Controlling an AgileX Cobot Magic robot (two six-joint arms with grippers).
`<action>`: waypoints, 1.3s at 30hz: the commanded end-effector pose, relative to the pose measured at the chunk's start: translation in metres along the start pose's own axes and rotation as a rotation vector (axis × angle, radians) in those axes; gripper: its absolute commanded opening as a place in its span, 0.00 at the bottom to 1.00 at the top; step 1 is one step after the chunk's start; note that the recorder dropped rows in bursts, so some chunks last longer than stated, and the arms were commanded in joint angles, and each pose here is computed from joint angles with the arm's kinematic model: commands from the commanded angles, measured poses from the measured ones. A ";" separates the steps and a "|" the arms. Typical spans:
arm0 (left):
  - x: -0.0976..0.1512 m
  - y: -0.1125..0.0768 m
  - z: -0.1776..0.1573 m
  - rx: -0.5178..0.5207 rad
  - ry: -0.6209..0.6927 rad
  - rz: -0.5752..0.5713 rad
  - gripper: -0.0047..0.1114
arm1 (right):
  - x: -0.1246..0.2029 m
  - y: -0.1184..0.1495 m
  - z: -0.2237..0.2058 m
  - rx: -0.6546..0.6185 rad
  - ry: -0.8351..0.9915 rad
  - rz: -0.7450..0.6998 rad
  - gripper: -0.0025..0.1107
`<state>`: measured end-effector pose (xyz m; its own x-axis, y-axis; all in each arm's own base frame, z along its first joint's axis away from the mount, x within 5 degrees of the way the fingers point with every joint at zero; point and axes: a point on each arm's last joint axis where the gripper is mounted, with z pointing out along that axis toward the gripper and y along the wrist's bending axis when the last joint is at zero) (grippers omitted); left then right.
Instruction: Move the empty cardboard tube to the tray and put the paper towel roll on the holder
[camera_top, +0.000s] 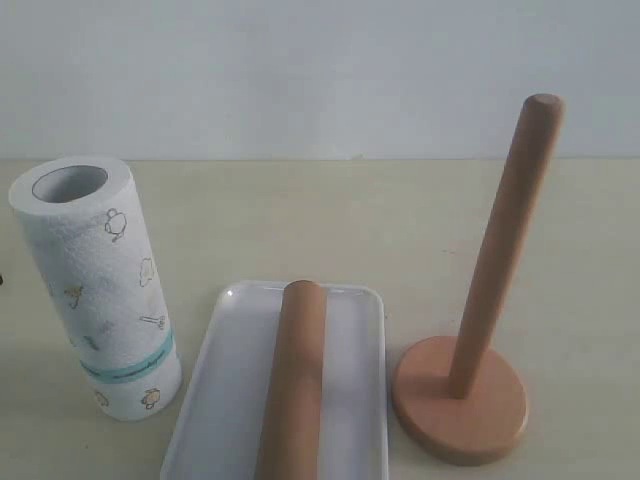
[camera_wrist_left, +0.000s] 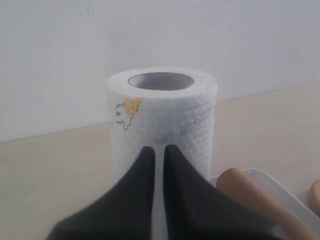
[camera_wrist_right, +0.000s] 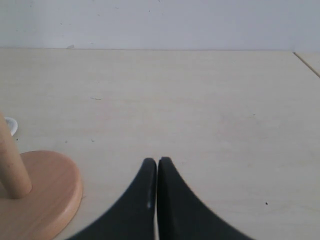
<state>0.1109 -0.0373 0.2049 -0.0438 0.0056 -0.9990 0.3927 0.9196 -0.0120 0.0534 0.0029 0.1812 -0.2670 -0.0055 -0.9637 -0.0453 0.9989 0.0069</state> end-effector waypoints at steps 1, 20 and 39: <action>0.002 -0.001 0.000 0.011 0.019 -0.042 0.23 | -0.001 -0.001 0.000 0.009 -0.013 -0.009 0.02; -0.006 -0.005 -0.001 0.060 -0.070 -0.087 0.99 | -0.001 -0.001 0.000 0.009 -0.010 -0.009 0.02; 0.006 -0.001 0.001 0.018 0.056 -0.060 0.99 | -0.001 -0.001 0.000 0.009 -0.010 -0.009 0.02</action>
<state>0.1099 -0.0396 0.2015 -0.0951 -0.0185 -0.9953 0.4150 0.9081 -0.0566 0.0534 0.0029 0.1812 -0.2671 -0.0031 -0.9637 -0.0447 0.9990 0.0092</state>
